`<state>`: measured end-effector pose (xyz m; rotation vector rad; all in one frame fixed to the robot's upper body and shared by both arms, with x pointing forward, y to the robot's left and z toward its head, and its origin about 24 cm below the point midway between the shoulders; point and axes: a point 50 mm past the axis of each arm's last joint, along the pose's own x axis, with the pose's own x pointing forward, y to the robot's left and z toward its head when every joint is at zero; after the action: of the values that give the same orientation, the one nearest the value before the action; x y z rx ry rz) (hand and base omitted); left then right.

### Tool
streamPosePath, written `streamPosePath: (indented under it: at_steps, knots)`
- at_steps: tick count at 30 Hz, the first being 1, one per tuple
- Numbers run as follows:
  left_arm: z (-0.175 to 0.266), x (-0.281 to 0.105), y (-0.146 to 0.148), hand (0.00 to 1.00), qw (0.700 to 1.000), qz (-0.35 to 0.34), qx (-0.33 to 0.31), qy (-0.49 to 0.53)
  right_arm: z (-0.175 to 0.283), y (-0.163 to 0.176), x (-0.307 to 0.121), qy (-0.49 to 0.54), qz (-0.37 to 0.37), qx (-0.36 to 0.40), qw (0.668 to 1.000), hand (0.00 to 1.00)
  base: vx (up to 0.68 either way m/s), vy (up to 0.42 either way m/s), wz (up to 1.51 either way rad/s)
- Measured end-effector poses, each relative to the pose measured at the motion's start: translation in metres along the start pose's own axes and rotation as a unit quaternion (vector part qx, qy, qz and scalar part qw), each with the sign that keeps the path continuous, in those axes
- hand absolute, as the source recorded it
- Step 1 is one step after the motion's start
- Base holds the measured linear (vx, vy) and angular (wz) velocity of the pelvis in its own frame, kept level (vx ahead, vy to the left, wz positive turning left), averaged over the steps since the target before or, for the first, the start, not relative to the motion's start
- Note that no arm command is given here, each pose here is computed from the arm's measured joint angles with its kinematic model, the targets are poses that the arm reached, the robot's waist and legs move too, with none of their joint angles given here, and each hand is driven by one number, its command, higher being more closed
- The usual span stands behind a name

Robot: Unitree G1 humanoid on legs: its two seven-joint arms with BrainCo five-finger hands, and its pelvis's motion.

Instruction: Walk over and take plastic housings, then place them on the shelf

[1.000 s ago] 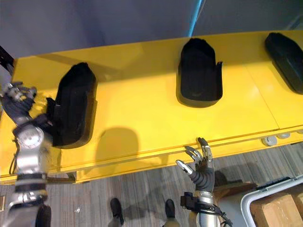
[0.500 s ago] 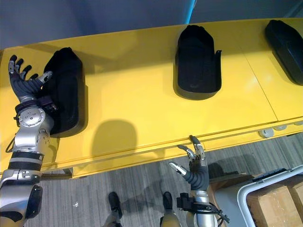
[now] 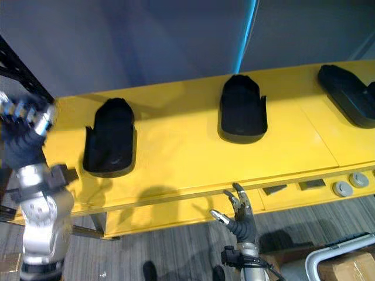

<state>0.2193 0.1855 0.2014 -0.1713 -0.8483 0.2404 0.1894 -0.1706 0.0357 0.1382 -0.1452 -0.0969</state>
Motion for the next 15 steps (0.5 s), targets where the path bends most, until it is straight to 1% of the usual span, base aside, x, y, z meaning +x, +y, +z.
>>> streamPosePath:
  at_steps: [2,4,7,10,15]
  knots:
    - [-0.016,-0.030,-0.011,1.00,0.996,-0.031,-0.014,0.077,-0.009,0.001,-0.006,0.025,-0.002,0.006,1.000,0.00,-0.04,0.004,0.03]
    - [-0.024,-0.045,-0.016,1.00,0.992,-0.045,-0.024,0.118,-0.017,0.002,-0.010,0.050,-0.002,0.006,0.999,0.00,-0.05,0.006,-0.01]
    - [-0.039,-0.067,-0.012,1.00,0.982,-0.035,-0.015,0.187,-0.021,0.002,-0.016,0.067,-0.002,0.006,0.998,0.00,-0.05,0.011,-0.02]
    - [-0.049,-0.075,-0.006,1.00,0.975,-0.029,0.008,0.221,-0.023,0.003,-0.017,0.074,-0.004,0.009,0.997,0.00,-0.04,0.002,-0.06]
    - [-0.060,-0.071,0.003,1.00,0.973,-0.013,0.041,0.228,-0.022,0.003,-0.015,0.071,-0.004,0.009,0.997,0.00,0.01,0.003,-0.14]
